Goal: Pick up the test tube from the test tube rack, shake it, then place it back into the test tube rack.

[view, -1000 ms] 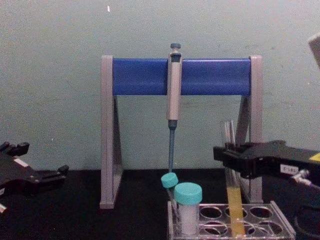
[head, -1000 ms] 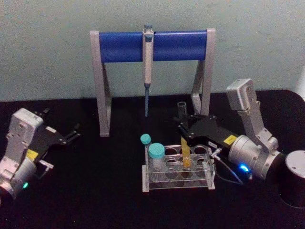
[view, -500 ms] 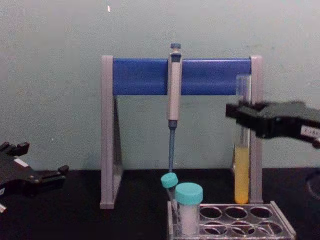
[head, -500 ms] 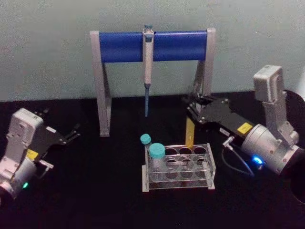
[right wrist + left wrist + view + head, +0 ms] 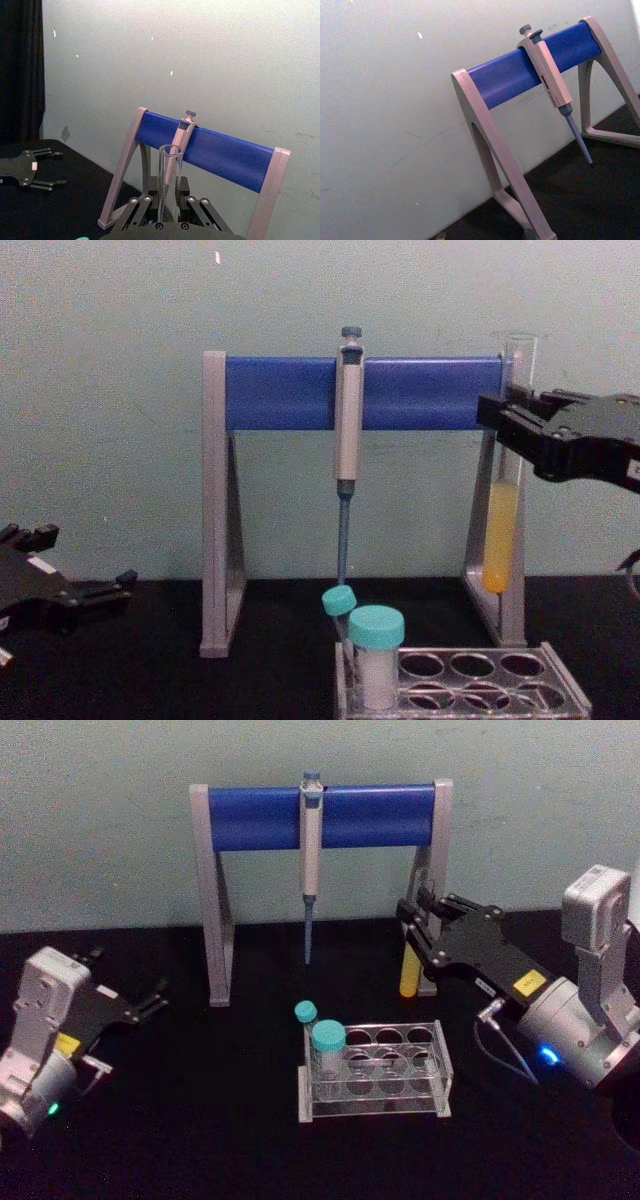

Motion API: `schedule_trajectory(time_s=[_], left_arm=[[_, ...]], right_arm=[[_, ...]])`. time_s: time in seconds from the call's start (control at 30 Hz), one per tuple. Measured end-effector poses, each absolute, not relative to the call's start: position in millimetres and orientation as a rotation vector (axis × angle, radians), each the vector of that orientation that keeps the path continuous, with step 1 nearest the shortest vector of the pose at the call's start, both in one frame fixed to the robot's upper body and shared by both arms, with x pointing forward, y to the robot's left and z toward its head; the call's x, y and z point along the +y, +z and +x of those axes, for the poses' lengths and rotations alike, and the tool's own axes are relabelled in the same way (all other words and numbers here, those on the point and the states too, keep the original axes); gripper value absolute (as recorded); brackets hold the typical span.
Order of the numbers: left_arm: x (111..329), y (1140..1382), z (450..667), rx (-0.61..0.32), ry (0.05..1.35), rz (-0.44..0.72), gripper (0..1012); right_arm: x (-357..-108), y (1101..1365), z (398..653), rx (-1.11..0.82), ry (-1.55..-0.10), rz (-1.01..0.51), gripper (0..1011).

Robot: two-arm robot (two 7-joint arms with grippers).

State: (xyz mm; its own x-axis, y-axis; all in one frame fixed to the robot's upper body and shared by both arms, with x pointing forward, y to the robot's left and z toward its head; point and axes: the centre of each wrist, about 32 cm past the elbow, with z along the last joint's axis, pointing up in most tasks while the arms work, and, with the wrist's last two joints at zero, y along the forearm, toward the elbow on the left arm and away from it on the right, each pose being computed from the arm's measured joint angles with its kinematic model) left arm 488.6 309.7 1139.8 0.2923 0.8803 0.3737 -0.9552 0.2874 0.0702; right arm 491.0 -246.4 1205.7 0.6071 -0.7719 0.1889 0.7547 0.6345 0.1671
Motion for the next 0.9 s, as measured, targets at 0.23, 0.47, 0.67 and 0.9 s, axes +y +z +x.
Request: schedule_trajectory(time_s=[0.23,0.47,0.67,0.9], left_arm=[[309.7,1139.8,488.6,-0.285,1.248,0.304,1001],[309.7,1139.8,488.6,-0.285,1.248,0.304,1001],[309.7,1139.8,488.6,-0.285,1.248,0.304,1001],[309.7,1139.8,488.6,-0.285,1.248,0.304,1001]], right_arm=[[-245.9,1201.7,492.0,-0.254,-0.892,0.079,232],[-246.0,1199.9,493.0,-0.248,-0.891,0.080,232],[-245.9,1199.9,496.5,-0.227,-0.871,0.082,232],[-245.4,1202.2,500.1,-0.195,-0.795,0.097,232]])
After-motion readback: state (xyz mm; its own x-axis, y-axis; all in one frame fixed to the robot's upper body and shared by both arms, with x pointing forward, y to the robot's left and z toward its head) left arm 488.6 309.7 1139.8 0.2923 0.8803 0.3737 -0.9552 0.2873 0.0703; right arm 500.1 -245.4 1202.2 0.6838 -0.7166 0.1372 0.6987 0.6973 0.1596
